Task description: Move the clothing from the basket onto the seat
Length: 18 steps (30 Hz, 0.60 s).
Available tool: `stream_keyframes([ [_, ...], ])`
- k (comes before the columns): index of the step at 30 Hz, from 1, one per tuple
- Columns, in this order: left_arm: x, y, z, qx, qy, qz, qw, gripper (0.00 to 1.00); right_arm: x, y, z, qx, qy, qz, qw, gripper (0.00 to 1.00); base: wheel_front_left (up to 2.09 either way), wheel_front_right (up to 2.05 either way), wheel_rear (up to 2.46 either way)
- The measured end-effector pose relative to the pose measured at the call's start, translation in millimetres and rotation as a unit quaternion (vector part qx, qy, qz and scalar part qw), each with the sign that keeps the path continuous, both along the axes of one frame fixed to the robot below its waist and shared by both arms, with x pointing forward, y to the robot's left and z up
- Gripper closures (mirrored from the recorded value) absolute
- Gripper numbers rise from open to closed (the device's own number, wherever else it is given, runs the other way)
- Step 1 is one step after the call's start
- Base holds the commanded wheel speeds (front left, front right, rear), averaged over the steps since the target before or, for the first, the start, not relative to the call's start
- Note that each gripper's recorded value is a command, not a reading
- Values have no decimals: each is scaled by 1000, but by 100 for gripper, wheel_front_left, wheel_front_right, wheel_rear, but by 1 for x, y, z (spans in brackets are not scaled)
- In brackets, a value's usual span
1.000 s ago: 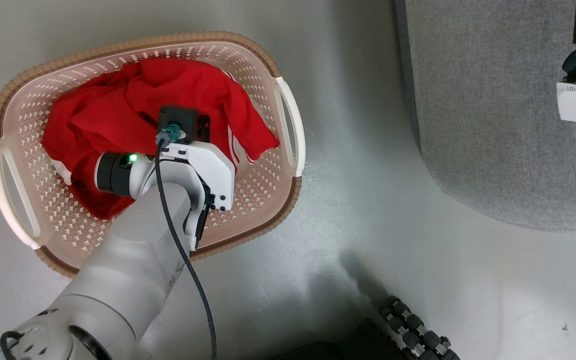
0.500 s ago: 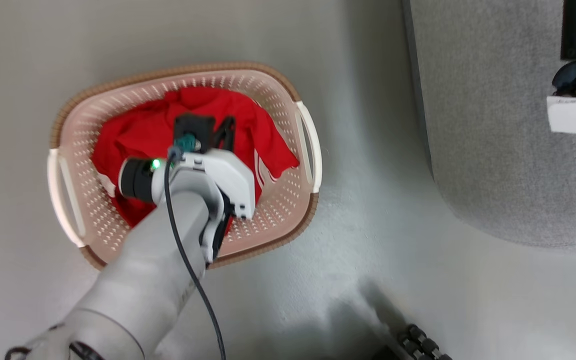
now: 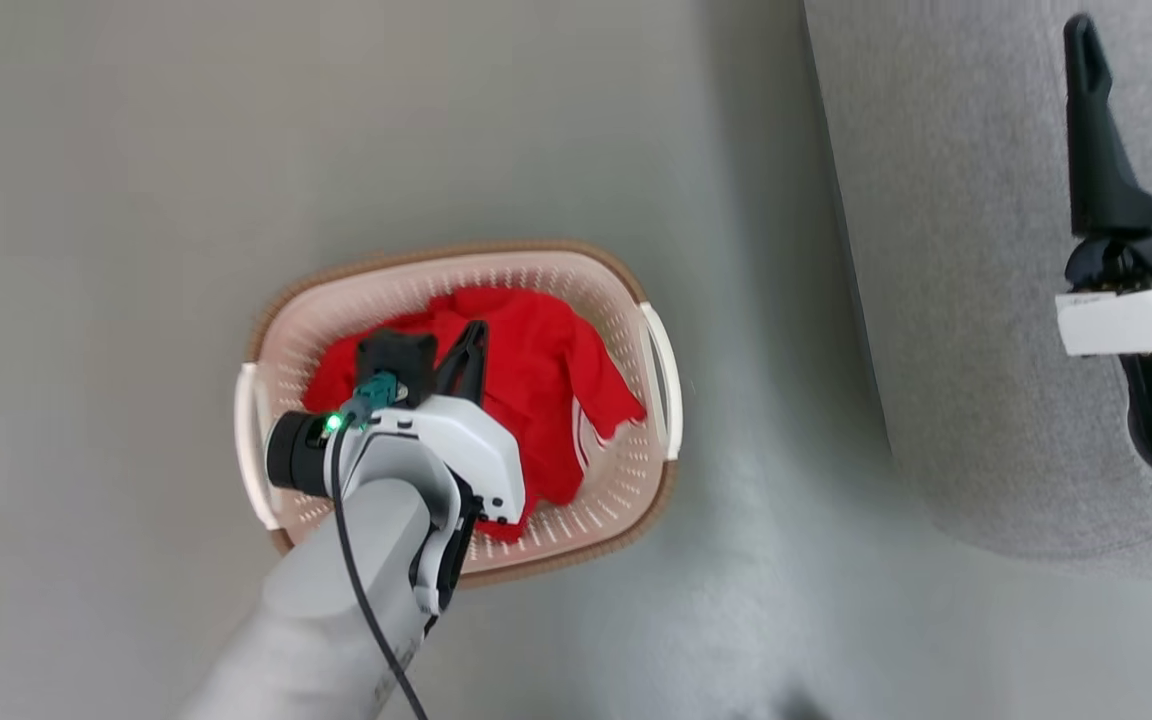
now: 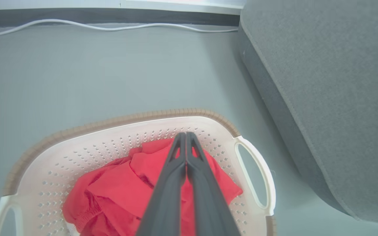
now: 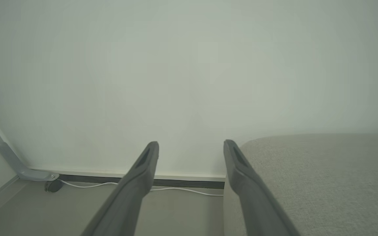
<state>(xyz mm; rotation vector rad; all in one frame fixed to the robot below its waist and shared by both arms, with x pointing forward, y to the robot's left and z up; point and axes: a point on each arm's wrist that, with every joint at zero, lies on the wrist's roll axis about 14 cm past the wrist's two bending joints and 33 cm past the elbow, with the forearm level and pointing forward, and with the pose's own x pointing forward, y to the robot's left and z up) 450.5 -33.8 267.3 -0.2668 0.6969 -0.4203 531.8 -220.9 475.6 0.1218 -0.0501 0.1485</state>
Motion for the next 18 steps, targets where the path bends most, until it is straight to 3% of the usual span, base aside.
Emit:
stream_keyframes([
  [10, 3, 37, 66, -7, -89, 65, 994, 100, -27, 10, 20, 2, -8, 7, 1000, 0, 0, 0, 0],
  [18, -1, 83, 123, 10, -178, 126, 976, 100, -49, 21, 34, 13, -15, 12, 1000, 0, 0, 0, 0],
])
